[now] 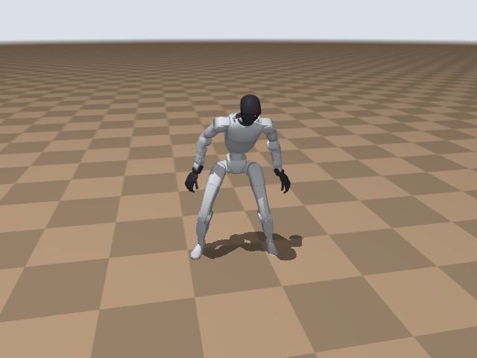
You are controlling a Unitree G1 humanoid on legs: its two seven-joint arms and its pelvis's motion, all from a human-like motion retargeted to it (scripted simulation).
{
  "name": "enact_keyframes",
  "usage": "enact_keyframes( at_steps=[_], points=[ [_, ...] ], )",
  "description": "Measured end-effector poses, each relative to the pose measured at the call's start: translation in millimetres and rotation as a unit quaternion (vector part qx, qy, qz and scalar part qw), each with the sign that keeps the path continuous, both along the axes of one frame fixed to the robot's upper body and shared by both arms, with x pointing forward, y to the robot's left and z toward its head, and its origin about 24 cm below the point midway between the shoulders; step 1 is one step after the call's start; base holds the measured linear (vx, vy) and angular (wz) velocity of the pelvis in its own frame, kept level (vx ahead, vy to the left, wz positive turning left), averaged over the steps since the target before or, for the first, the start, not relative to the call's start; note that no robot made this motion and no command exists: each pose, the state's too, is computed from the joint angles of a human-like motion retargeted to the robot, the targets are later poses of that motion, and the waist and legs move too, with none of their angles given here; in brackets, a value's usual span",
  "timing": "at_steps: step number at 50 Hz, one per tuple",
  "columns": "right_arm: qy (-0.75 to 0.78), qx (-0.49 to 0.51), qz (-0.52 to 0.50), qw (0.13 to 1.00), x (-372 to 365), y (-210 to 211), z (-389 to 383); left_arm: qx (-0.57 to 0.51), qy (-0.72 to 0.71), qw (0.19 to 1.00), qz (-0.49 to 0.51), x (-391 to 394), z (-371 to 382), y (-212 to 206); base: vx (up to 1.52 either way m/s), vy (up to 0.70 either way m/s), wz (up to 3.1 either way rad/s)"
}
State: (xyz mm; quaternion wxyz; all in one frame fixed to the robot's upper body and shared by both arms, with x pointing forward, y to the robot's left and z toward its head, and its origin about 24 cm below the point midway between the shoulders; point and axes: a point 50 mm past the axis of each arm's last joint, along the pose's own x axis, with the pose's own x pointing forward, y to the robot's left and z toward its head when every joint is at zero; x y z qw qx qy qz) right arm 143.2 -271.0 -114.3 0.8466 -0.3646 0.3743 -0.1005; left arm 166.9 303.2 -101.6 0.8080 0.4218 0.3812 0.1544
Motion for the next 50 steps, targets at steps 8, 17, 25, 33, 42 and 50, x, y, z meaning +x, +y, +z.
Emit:
enact_keyframes(
  at_steps=[8, 17, 25, 33, 42, 50],
  points=[
    [-0.052, -0.023, -0.006, 0.998, 32.7, -9.8, 20.0, -0.051, 0.008, 0.994, 0.091, -30.7, -14.2, -1.3, 0.06, -0.51, -0.14],
    [-0.063, -0.021, 0.045, 0.997, 42.1, -5.2, 25.7, -0.038, 0.088, 0.995, -0.028, -45.4, -27.6, -19.1, 0.04, -0.31, 0.01],
    [-0.045, -0.007, 0.011, 0.999, 23.7, -13.1, 20.7, -0.032, 0.056, 0.998, -0.017, -14.5, -15.9, -16.0, 0.06, -0.32, 0.13],
    [-0.031, -0.011, 0.001, 0.999, 16.9, -17.0, 17.1, -0.092, -0.052, 0.992, 0.068, -12.1, -4.8, -5.2, 0.04, -0.51, 0.02],
    [-0.136, -0.007, 0.035, 0.990, 75.5, 9.2, 42.9, -0.072, 0.005, 0.996, 0.049, -45.8, -16.7, -4.3, 0.03, -0.49, -0.23],
    [-0.105, 0.043, 0.061, 0.992, 52.3, 21.5, 29.1, -0.007, 0.032, 0.997, -0.065, -4.8, -2.7, 0.1, 0.05, -0.35, 0.21]
  ],
)
